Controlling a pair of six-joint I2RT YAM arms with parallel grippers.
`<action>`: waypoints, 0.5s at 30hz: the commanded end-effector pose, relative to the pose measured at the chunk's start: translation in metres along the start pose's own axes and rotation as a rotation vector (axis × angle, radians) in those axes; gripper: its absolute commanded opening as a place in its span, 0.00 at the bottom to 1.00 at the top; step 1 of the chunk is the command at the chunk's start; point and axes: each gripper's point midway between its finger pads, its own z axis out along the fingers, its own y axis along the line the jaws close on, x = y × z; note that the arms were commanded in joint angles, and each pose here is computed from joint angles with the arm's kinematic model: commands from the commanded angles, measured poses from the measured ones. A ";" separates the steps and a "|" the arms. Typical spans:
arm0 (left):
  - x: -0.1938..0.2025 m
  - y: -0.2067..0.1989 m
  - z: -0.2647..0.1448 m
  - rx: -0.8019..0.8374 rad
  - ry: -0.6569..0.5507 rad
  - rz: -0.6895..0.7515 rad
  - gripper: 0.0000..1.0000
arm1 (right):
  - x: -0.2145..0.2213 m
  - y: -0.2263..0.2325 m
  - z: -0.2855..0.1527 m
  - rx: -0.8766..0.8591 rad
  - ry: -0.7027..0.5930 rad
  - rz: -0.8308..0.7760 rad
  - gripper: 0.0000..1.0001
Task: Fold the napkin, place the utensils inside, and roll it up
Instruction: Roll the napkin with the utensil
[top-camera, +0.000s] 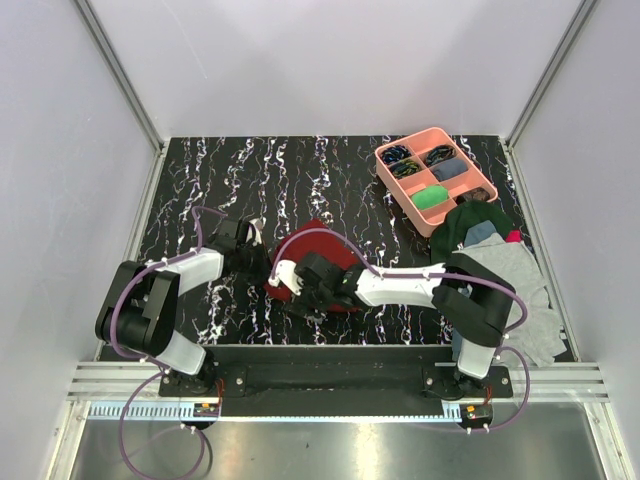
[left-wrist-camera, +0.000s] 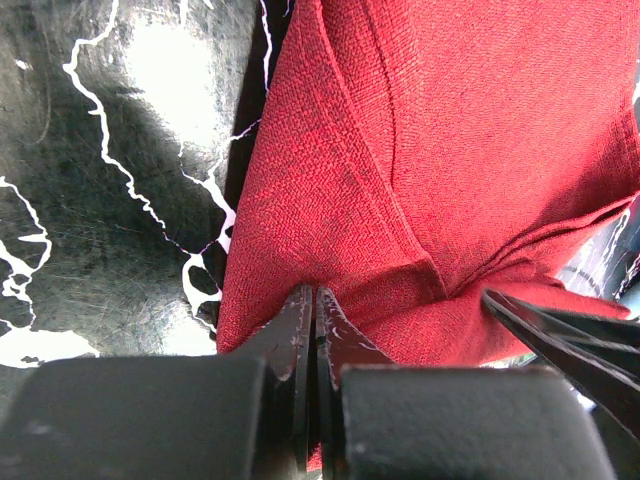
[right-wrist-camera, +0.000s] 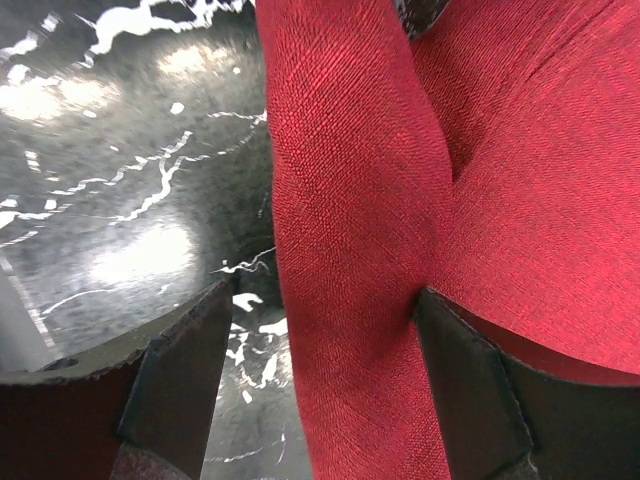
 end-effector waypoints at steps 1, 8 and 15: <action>-0.001 0.000 0.001 -0.006 0.014 0.021 0.00 | -0.017 -0.010 0.006 0.048 -0.032 -0.046 0.81; -0.003 -0.005 -0.001 0.017 0.013 0.032 0.00 | 0.007 -0.012 0.019 0.078 0.048 -0.010 0.66; -0.017 -0.022 -0.014 0.058 -0.048 0.050 0.26 | 0.028 0.011 0.025 -0.049 0.106 0.061 0.38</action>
